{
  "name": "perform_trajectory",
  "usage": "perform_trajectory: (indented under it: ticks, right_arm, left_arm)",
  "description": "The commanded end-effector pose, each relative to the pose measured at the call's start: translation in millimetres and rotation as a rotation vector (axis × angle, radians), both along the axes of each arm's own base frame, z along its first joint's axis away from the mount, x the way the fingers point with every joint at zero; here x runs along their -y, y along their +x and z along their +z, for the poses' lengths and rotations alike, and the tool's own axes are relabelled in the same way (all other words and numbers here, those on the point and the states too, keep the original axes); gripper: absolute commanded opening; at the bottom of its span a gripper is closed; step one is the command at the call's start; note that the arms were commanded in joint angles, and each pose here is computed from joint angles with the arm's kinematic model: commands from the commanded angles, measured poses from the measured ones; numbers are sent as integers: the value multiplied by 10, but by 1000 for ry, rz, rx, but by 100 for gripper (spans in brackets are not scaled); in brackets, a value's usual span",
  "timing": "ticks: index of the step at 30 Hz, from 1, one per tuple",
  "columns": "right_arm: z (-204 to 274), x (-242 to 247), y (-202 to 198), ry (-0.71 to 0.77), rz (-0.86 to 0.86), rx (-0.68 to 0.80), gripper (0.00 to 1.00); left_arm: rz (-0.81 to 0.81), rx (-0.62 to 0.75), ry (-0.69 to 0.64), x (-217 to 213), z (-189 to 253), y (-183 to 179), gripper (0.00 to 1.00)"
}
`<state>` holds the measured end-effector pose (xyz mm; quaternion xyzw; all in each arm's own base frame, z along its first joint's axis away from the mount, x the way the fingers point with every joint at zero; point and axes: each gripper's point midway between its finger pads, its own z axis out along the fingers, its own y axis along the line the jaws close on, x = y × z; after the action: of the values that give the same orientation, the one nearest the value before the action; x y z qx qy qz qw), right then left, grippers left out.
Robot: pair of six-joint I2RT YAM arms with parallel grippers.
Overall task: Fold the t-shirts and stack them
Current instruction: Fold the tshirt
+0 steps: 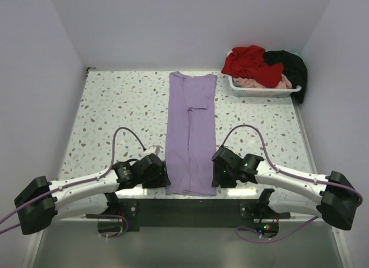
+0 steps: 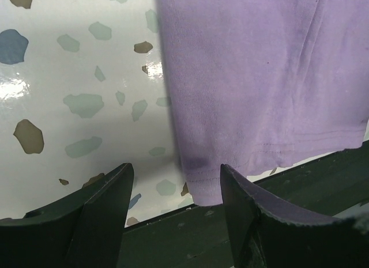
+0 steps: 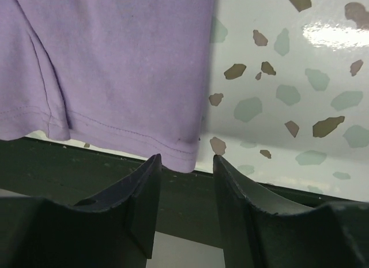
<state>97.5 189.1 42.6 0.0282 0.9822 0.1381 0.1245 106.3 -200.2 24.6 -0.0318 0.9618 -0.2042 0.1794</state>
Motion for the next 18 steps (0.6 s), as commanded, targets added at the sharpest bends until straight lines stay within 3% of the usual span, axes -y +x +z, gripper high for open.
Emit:
perform_trajectory:
  ticks: [1, 10, 18]
  right_arm:
    - [-66, -49, 32, -4, -53, 5, 44]
    - [-250, -53, -153, -61, -27, -71, 37]
    - [-286, -109, -238, -24, -16, -100, 33]
  left_arm:
    - [19, 26, -18, 25, 28, 44, 66]
    - [21, 27, -15, -2, 38, 34, 66]
    - [19, 16, -25, 43, 16, 24, 66]
